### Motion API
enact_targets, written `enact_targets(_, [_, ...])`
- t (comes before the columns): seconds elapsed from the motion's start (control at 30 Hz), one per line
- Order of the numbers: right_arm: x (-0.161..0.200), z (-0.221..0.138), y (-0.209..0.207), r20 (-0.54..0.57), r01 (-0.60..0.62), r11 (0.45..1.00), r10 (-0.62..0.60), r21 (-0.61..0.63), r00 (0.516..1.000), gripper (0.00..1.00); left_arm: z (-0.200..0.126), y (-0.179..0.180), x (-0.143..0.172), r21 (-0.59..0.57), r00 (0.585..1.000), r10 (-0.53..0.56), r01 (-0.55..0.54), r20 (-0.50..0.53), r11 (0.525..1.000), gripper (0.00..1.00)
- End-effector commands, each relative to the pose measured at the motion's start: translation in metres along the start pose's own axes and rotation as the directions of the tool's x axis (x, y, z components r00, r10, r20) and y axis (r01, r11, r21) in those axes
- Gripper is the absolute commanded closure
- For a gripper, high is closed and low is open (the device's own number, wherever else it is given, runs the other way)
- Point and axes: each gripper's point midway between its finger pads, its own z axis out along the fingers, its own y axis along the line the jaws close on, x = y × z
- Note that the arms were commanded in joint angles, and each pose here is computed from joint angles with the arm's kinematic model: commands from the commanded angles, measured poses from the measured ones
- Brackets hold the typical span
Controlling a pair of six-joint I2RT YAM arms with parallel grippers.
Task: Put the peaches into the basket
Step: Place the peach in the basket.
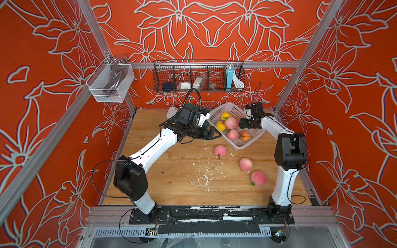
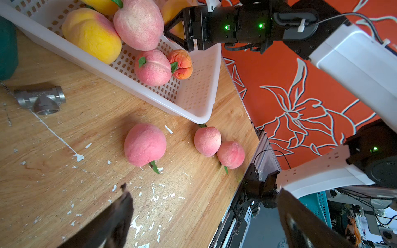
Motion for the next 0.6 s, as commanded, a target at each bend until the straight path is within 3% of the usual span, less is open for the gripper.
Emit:
enact_targets(0.0, [0.0046,0.0095,-0.0037,-0.017,-0.025,1.000,0.025,-0.004,1.000,0.26,-0.0002,-0.0042,0.0000,0.019,1.000,0.022,-0.022,0.004,1.000,0.02])
enact_targets(0.57, [0.0066,0.0150,-0.0061,-0.024,-0.032,0.999,0.032,-0.001,0.999,0.21,-0.0015,-0.0009,-0.0007,0.006,1.000,0.012,-0.012,0.013,1.000,0.02])
